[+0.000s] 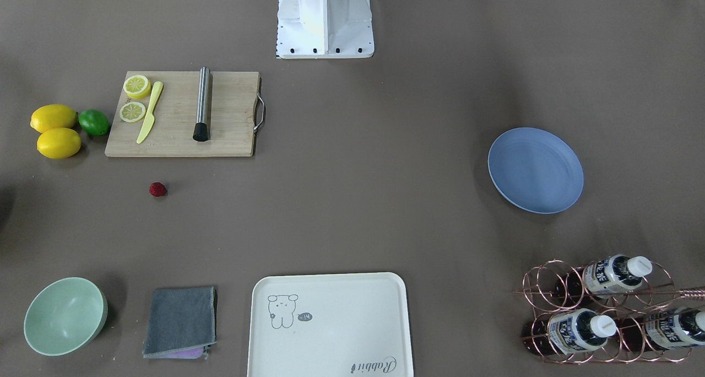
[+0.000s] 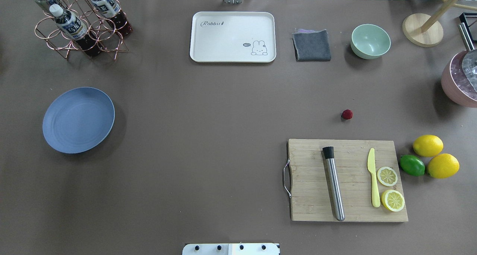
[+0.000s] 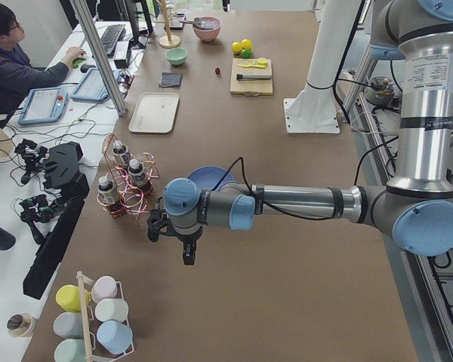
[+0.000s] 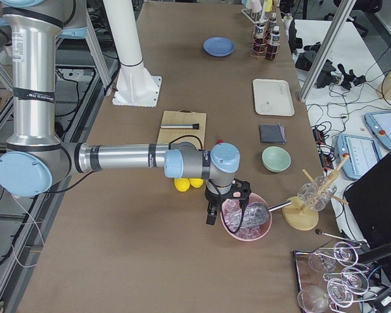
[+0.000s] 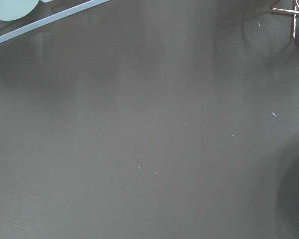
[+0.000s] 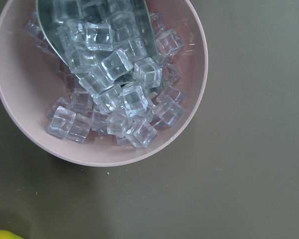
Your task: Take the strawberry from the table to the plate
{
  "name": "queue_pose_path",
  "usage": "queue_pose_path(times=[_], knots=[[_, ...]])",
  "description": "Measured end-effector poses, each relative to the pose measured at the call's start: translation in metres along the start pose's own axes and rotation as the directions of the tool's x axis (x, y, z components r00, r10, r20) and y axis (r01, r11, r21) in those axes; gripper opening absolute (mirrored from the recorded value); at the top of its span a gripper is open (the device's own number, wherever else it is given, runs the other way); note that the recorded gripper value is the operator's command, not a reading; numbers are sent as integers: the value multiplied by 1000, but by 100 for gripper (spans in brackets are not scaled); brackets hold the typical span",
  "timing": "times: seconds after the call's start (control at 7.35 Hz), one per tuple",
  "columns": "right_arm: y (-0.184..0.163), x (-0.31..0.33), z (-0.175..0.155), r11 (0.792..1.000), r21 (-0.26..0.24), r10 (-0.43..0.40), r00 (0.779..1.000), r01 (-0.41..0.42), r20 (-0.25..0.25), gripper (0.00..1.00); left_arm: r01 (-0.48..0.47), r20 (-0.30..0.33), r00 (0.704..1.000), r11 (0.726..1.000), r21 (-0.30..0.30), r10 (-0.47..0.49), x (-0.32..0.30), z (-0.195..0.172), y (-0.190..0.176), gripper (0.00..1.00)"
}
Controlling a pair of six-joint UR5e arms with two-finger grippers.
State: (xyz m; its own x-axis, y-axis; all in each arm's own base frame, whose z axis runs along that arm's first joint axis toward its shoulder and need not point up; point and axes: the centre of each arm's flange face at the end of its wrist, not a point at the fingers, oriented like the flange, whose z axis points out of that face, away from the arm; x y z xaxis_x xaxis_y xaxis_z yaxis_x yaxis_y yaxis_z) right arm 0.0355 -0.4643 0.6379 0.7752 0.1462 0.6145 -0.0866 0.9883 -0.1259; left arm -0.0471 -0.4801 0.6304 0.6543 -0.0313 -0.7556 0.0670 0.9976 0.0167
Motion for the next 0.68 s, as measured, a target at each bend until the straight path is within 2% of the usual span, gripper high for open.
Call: queue_pose_path(times=[0.27, 0.68], knots=[[0, 0, 0, 1000, 1, 0, 1000, 0, 0, 100, 0, 3, 1000, 1000, -3, 0, 0, 0, 14, 98], [-1, -2, -1, 1000, 3, -3, 1000, 3, 0, 100, 1, 6, 1000, 1000, -5, -1, -1, 0, 16, 98]])
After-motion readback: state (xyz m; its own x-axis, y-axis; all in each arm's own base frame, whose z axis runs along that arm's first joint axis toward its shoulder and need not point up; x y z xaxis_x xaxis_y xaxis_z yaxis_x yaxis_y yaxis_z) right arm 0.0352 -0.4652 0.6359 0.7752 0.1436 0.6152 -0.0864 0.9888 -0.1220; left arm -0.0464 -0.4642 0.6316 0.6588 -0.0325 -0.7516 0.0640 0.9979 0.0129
